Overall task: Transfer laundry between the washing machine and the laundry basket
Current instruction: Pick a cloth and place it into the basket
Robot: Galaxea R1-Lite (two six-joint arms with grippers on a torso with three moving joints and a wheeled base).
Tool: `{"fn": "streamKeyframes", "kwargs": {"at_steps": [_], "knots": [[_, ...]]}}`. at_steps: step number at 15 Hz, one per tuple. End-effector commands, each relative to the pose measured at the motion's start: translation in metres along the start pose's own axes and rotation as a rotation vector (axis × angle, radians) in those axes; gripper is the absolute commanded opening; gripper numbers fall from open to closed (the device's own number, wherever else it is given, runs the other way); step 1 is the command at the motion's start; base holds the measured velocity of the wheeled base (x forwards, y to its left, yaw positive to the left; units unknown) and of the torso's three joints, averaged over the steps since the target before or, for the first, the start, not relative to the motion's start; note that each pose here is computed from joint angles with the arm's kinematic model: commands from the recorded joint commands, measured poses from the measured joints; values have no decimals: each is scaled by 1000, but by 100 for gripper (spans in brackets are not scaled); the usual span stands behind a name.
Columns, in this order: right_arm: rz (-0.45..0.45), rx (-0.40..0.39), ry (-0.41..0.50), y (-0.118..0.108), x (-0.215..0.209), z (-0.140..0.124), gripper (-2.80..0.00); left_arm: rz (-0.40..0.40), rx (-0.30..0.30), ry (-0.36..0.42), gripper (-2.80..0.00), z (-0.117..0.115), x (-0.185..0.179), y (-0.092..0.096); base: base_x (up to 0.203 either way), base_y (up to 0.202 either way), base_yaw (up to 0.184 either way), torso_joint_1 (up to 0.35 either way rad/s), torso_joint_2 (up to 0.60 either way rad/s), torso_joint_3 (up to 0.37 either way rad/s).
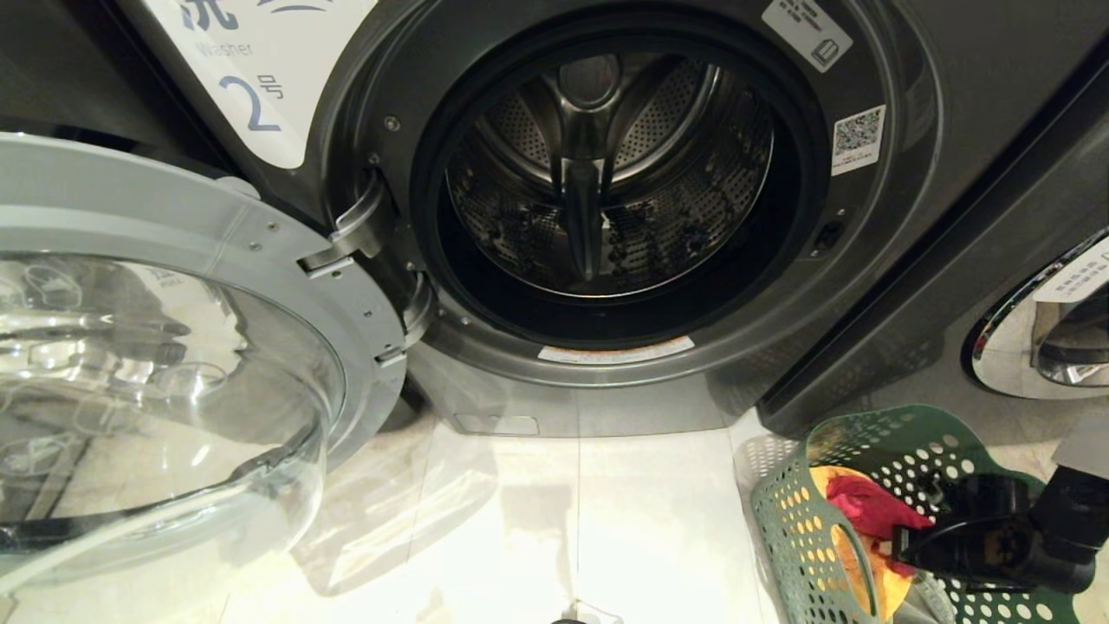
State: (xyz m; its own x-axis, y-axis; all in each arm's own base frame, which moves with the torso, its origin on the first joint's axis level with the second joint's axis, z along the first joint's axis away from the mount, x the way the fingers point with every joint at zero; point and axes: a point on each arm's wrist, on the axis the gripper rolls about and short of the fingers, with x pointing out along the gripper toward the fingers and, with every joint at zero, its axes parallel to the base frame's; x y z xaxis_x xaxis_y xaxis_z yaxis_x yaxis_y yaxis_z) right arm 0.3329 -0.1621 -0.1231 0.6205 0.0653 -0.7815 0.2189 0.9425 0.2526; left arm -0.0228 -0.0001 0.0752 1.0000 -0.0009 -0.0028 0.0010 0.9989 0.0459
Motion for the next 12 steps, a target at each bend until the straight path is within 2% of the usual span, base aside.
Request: {"fn": "streamKeyframes", "kwargs": {"at_steps": [1, 3, 6, 12], "knots": [[-5, -13, -57, 12, -46, 17, -280, 1, 0, 2, -280, 0, 0, 0, 0, 0, 0, 0, 0, 0], [-6, -15, -67, 23, -76, 17, -280, 1, 0, 2, -280, 0, 0, 0, 0, 0, 0, 0, 0, 0], [-5, -13, -56, 39, -117, 2, -280, 1, 0, 2, -280, 0, 0, 0, 0, 0, 0, 0, 0, 0], [-19, -109, -138, 68, -191, -16, -280, 1, 0, 2, -280, 0, 0, 0, 0, 0, 0, 0, 0, 0]]}}
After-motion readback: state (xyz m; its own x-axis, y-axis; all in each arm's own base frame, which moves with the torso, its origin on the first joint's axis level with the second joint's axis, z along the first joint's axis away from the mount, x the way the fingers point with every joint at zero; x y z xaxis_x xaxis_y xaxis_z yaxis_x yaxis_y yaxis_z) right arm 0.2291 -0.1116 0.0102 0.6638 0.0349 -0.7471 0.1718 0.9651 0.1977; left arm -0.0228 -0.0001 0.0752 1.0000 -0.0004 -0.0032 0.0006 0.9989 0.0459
